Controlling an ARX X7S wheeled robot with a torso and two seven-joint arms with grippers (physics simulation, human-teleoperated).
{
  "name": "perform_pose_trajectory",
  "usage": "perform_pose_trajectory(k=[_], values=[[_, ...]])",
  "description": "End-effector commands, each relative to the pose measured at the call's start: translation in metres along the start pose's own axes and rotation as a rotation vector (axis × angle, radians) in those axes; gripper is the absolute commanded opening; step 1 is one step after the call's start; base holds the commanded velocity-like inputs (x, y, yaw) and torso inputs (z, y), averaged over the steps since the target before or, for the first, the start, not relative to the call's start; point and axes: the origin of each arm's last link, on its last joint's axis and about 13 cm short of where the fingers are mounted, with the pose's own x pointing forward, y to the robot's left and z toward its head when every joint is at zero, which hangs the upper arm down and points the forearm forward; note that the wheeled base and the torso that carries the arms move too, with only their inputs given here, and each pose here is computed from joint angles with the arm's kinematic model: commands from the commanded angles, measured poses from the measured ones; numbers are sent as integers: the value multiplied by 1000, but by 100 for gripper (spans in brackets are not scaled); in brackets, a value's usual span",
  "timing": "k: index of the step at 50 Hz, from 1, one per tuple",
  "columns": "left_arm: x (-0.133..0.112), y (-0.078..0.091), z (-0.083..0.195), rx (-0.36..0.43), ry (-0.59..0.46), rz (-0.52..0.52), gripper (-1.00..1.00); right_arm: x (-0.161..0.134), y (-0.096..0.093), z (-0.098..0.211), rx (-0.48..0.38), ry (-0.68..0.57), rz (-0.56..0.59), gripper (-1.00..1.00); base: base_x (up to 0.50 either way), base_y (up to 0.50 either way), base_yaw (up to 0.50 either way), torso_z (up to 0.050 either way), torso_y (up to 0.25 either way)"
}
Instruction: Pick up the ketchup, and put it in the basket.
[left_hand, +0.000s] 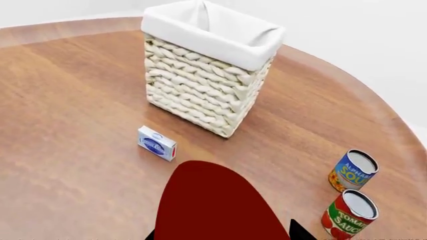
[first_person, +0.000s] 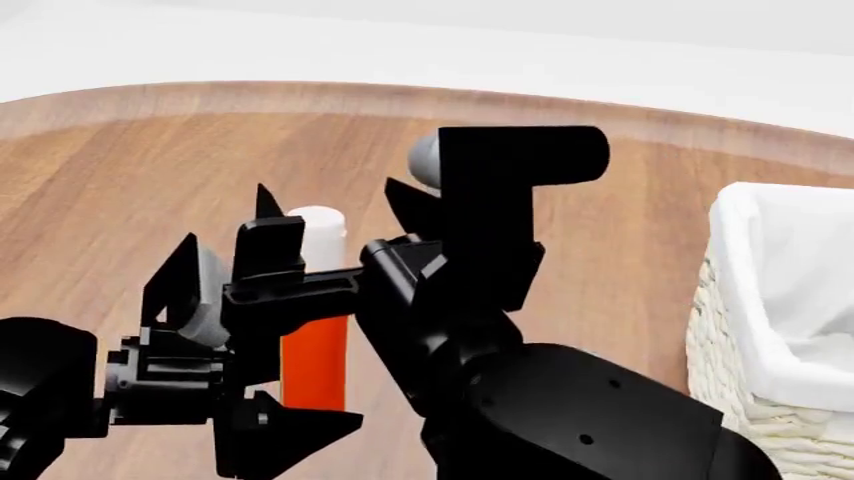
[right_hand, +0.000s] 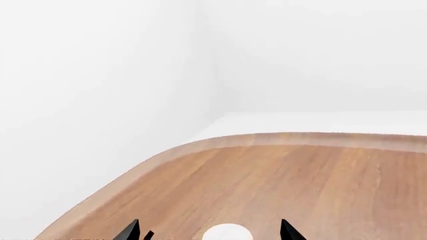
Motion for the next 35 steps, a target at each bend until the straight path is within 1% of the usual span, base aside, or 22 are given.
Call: perform_pose_trajectory(k=[1,3,5,6,10,19,35], values=[[5,-1,6,10,-31,-21,-100,14,-12,-6,10,1,-33,100,0,0,-3,0,0],[5,-1,6,11,-31,-20,-100,14,-13,-7,-2,8,-39,100,0,0,0,0,0],[5,0,4,12,-24,-18,-100,15,-14,-11,-77,23,-63,100,0,0,0,0,0],[5,0,4,12,-23,-18,-100,15,-15,-12,-92,29,-68,100,0,0,0,0,0],[5,-1,4,11,-24,-19,-100,16,-17,-14,-113,37,-76,100,0,0,0,0,0],[5,-2,3,14,-17,-18,-100,19,-22,-22,-120,60,-84,100,0,0,0,0,0],[7,-4,-1,20,6,-16,-100,24,-21,-28,-106,78,-69,100,0,0,0,0,1]])
